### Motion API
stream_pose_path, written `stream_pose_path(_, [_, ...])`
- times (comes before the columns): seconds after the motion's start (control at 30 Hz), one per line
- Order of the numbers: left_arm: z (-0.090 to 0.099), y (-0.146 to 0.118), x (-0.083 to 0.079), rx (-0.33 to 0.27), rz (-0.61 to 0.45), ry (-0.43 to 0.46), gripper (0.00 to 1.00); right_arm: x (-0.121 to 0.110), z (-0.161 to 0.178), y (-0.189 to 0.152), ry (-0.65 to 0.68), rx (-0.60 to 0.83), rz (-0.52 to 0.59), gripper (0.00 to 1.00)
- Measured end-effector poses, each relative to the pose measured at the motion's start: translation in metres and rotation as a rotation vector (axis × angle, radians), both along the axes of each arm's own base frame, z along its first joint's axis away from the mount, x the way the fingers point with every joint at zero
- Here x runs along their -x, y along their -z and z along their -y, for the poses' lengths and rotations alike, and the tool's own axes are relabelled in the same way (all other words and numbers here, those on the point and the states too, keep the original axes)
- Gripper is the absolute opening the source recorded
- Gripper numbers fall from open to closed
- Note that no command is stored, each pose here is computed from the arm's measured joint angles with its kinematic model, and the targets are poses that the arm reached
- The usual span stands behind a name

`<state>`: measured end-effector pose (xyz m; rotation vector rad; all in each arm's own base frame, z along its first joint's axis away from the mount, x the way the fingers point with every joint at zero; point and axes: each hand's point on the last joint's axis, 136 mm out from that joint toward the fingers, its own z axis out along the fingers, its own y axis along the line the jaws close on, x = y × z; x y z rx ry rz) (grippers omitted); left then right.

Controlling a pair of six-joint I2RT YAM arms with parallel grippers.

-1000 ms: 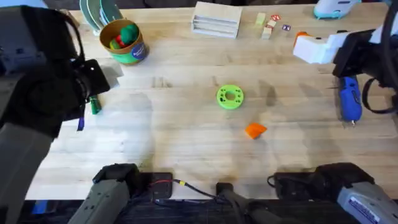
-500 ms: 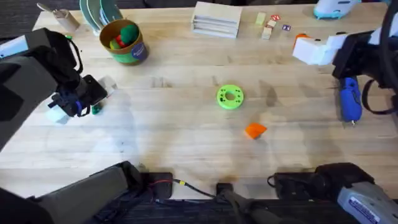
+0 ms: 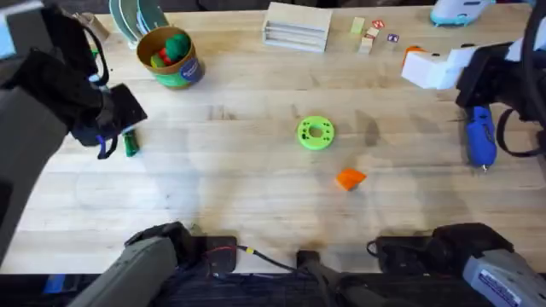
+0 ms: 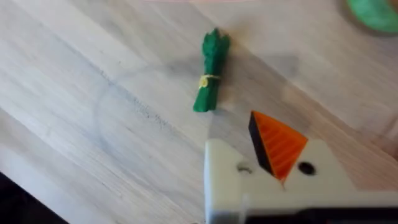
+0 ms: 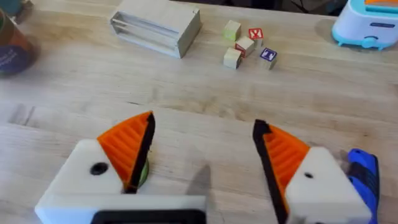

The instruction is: Pick up the gripper from the table and insert it into the empty holder that is missing its gripper. Then pick up a screw, insert it into the mounting hole, and use the screwdriver to tighten it. Finally, clean up the table by picking up the vegetable and placing it into the bucket.

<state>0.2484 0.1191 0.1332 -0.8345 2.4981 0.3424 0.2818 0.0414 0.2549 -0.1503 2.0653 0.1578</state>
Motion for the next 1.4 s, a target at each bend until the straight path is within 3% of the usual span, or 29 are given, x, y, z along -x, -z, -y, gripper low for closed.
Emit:
stream_pose_path(0.03, [0.007, -0.012, -0.003, -0.022, 0.029, 0.042, 0.113, 0.000, 0.000, 0.000, 0.000, 0.000, 0.000, 0.991])
stream_pose_path(0.13, [0.032, -0.050, -0.009, -0.076, 0.149, 0.171, 0.558, 0.000, 0.000, 0.000, 0.000, 0.000, 0.000, 0.991])
stream_pose_path(0.17, [0.061, -0.082, -0.006, -0.110, 0.270, 0.296, 0.965, 0.000, 0.000, 0.000, 0.000, 0.000, 0.000, 0.991])
stream_pose_path(0.2, [0.071, -0.091, -0.004, -0.115, 0.309, 0.335, 0.930, 0.000, 0.000, 0.000, 0.000, 0.000, 0.000, 0.991])
stream_pose_path(0.23, [0.078, -0.098, -0.002, -0.118, 0.338, 0.364, 0.809, 0.000, 0.000, 0.000, 0.000, 0.000, 0.000, 0.990])
stream_pose_path(0.27, [0.101, -0.117, 0.006, -0.118, 0.428, 0.462, 0.331, 0.000, 0.000, 0.000, 0.000, 0.000, 0.000, 0.991])
stream_pose_path(0.33, [0.113, -0.128, 0.012, -0.116, 0.477, 0.522, 0.070, 0.000, 0.000, 0.000, 0.000, 0.000, 0.000, 0.993])
stream_pose_path(0.5, [0.135, -0.153, 0.017, -0.101, 0.605, 0.608, 0.836, 0.000, 0.000, 0.000, 0.000, 0.000, 0.000, 0.991])
stream_pose_path(0.53, [0.138, -0.156, 0.016, -0.095, 0.622, 0.615, 0.952, 0.000, 0.000, 0.000, 0.000, 0.000, 0.000, 0.991])
stream_pose_path(0.57, [0.140, -0.157, 0.016, -0.095, 0.630, 0.622, 0.982, 0.000, 0.000, 0.000, 0.000, 0.000, 0.000, 0.992])
stream_pose_path(1.1, [0.151, -0.155, 0.017, -0.004, 0.645, 0.627, 0.993, 0.000, 0.000, 0.000, 0.000, 0.000, 0.000, 0.992])
stream_pose_path(1.3, [0.173, -0.193, 0.004, -0.075, 0.801, 0.798, 0.992, 0.000, 0.000, 0.000, 0.000, 0.000, 0.000, 0.991])
stream_pose_path(1.4, [0.181, -0.194, -0.002, -0.106, 0.848, 0.852, 0.992, 0.000, 0.000, 0.000, 0.000, 0.000, 0.000, 0.992])
